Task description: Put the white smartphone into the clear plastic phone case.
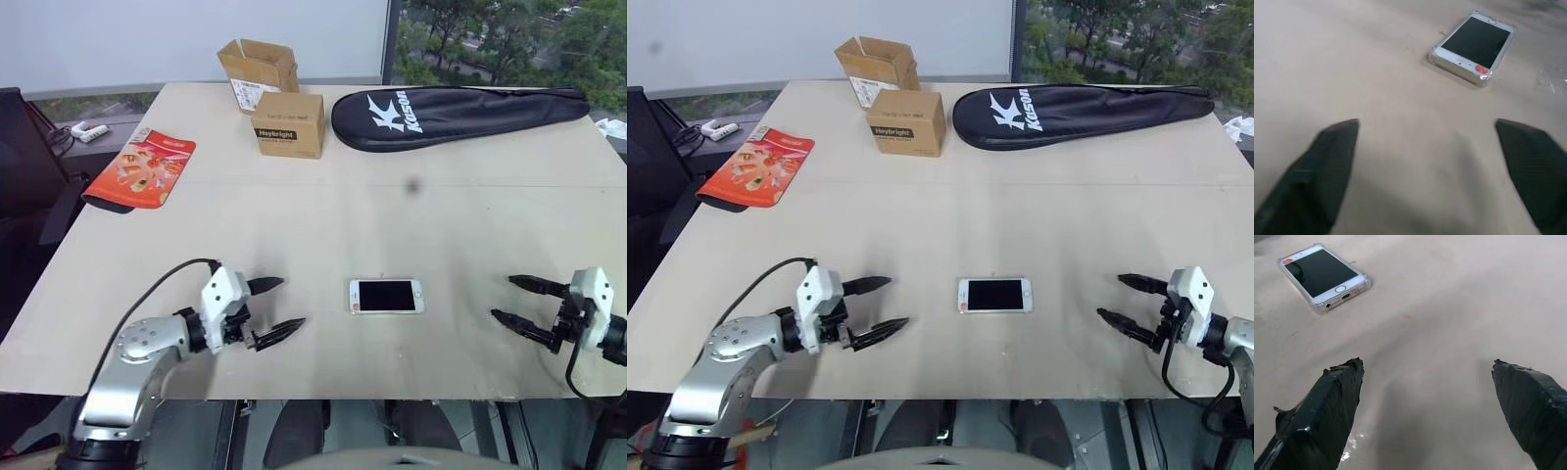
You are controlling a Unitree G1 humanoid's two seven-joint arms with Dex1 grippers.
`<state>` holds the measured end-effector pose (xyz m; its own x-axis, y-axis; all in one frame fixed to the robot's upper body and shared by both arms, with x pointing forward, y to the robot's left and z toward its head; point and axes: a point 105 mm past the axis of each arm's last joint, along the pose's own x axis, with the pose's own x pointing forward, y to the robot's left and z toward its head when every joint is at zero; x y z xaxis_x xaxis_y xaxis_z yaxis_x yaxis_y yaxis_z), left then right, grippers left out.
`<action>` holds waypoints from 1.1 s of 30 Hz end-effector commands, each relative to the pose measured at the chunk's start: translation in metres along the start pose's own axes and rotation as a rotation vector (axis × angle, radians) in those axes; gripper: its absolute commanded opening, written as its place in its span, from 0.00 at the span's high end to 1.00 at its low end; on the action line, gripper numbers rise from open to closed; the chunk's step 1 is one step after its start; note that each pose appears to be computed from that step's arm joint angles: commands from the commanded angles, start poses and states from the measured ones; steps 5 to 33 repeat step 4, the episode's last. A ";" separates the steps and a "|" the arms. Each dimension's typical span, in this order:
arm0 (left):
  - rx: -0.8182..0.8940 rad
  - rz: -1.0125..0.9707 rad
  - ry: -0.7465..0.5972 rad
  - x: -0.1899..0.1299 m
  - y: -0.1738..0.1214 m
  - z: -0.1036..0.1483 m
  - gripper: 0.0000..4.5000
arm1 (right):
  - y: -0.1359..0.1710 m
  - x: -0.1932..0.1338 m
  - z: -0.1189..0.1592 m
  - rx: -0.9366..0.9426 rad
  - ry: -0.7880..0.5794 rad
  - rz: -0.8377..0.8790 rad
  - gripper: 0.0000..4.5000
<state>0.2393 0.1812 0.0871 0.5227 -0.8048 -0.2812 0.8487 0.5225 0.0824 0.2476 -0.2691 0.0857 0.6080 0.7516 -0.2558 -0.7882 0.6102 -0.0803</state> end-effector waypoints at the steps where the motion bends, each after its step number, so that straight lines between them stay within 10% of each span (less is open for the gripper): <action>1: 0.053 -0.024 -0.013 -0.009 0.003 0.005 0.01 | -0.008 -0.006 0.015 -0.082 -0.027 0.018 0.00; 33: 0.083 -0.045 0.013 -0.013 0.007 0.005 0.01 | -0.009 -0.005 0.014 -0.088 -0.013 0.047 0.00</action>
